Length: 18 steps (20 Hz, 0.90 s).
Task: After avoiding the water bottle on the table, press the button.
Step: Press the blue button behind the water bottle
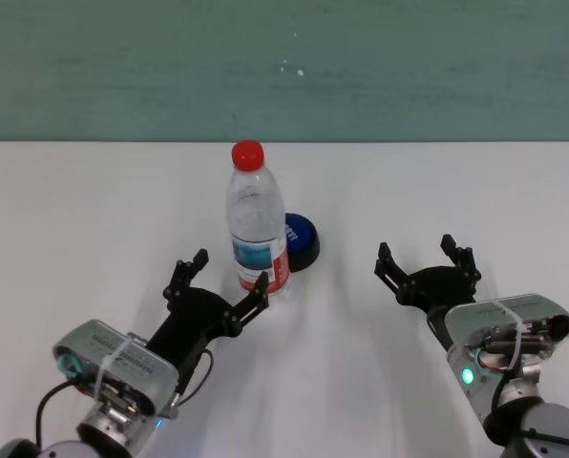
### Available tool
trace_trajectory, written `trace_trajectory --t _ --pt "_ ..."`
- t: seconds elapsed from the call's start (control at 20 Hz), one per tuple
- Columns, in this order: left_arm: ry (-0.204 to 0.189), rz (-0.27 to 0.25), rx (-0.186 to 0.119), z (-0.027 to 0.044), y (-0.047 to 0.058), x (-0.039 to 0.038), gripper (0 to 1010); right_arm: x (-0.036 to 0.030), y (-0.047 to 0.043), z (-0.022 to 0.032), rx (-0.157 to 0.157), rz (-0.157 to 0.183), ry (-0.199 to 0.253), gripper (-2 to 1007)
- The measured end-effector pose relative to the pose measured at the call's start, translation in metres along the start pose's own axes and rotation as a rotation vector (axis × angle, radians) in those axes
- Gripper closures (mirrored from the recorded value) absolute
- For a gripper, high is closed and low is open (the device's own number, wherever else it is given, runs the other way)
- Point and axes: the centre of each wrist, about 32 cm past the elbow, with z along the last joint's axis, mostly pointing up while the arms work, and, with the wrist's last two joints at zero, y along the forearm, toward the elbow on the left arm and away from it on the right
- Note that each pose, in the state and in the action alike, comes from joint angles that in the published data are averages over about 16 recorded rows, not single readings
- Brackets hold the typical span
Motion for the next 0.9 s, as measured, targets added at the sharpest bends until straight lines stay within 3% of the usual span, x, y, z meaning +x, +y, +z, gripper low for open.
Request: trace_trajectory --t 0.9 --pt "0.009 -0.002 0.009 0.0001 0.0041 0.0069 0 0.0 0.0 0.0 0.0 0.0 0.0 1"
